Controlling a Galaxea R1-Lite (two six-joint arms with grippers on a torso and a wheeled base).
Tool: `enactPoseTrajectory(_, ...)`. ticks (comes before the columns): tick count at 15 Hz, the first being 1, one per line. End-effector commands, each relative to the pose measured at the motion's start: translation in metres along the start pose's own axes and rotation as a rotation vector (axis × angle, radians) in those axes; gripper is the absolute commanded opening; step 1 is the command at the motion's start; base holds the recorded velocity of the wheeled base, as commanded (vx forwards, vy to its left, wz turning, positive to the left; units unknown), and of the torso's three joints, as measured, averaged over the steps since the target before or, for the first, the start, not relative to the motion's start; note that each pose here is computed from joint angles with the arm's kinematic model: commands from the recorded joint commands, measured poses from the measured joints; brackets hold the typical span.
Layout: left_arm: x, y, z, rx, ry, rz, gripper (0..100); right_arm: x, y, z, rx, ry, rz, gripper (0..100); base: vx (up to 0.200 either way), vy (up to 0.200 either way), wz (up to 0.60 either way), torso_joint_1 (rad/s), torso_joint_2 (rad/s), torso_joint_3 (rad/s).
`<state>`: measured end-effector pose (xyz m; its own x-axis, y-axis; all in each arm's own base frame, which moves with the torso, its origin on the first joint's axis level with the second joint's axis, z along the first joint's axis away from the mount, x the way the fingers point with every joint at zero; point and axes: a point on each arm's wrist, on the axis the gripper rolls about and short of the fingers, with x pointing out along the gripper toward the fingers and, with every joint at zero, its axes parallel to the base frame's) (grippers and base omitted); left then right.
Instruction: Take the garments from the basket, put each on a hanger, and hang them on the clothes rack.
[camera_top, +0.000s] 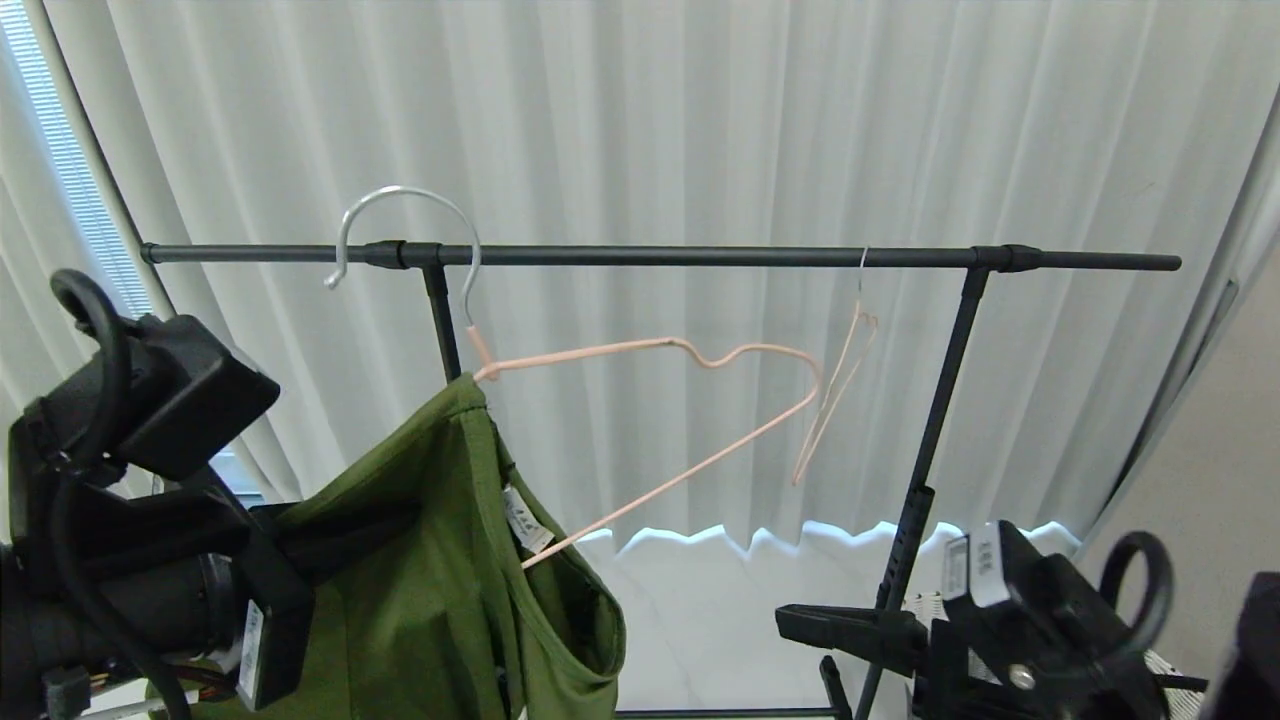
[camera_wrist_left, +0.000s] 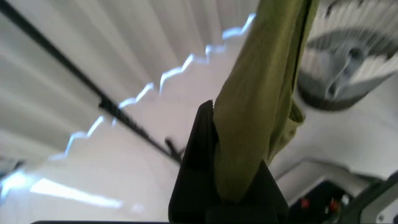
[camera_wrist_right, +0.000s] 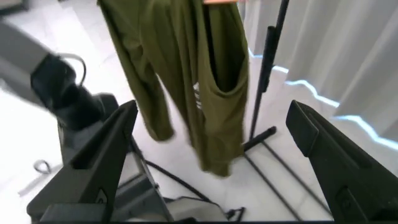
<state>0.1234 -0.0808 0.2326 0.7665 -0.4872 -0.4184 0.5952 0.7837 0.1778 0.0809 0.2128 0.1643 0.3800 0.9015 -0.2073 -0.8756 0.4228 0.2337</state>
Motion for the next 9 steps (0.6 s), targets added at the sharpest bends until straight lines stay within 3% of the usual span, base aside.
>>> enactPoseTrajectory(1,-0.001,0.000,0.004,0.000,-0.028,-0.005,0,0.039,-0.007,-0.001,0.067,0.030,-0.055,100,0.000,0.000,0.00,0.000,0.00,0.000)
enactPoseTrajectory(4,-0.001,-0.002,0.005,0.008,-0.036,-0.020,0,0.089,-0.029,0.006,0.157,-0.021,-0.221,100,0.000,0.000,0.00,0.000,0.00,0.000)
enactPoseTrajectory(9,-0.001,-0.002,0.007,0.006,-0.052,-0.016,0,0.106,-0.035,-0.013,0.168,0.029,-0.288,100,0.000,0.000,0.00,0.000,0.00,0.000)
